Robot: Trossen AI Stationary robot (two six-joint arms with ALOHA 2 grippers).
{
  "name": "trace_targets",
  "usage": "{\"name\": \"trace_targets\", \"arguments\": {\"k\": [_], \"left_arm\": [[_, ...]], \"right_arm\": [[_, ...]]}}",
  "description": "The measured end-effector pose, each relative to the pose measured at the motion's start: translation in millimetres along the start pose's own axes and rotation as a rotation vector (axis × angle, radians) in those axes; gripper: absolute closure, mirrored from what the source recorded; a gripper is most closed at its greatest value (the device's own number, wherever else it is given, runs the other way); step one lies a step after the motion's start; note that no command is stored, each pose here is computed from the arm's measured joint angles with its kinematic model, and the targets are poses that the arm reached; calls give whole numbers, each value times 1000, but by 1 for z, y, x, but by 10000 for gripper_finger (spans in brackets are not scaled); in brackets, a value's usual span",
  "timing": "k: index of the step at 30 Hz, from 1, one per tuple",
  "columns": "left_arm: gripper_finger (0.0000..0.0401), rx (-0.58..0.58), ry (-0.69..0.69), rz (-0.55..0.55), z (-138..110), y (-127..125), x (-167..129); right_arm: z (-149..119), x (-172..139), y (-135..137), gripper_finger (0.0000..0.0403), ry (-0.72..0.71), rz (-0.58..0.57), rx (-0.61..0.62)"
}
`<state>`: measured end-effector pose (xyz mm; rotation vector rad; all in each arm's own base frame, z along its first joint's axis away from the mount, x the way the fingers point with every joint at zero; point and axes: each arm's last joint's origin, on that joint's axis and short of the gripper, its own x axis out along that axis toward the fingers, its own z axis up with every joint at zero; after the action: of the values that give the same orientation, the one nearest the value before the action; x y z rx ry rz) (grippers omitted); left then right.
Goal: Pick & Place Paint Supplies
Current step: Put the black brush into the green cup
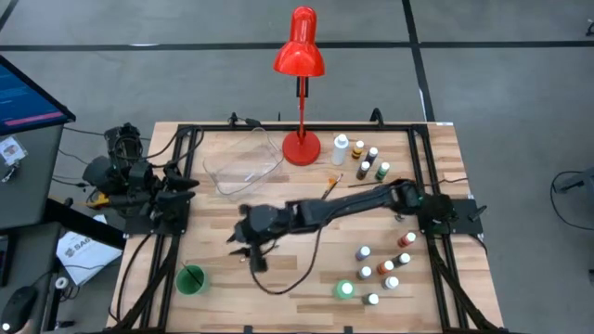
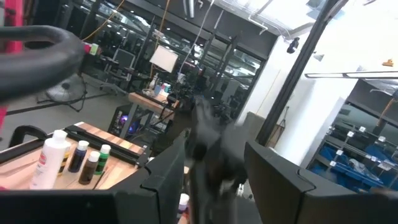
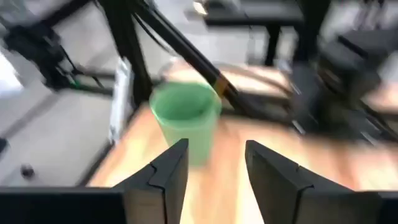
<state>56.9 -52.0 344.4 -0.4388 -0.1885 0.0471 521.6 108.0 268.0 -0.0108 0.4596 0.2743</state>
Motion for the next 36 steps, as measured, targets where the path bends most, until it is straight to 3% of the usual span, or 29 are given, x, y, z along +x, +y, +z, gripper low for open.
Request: {"name": "trace_targets", "arguments": {"k": [8,13,16,19,22,25,28,32,36], "left_arm": [[239,64,31,95,-16,-14,8],[233,84,69,112,-39,-31,18],[233,78,96,126,-58,-42,27],[233,-25,173,8,-75,-49,40],[233,-146,244,-120,-71,-56,62],[239,-146,310,-194,-60,-60,84],[250,-108,525,-99,-59,-52,104],[257,-108,886,93,-80,-34,118],[254,-72,1072,164,-110,-28,128]], "right_arm": [[-19,-76,-2,244,622,-60,92],[-1,-149,19,251,791,-86,154],[15,-190,32,257,757,-137,229],[30,-229,44,262,677,-183,304],[40,-263,55,266,585,-210,373],[47,-295,64,268,504,-231,442],[51,-319,73,268,430,-260,493],[49,-345,87,269,374,-298,546],[45,-359,99,269,347,-348,575]]}}
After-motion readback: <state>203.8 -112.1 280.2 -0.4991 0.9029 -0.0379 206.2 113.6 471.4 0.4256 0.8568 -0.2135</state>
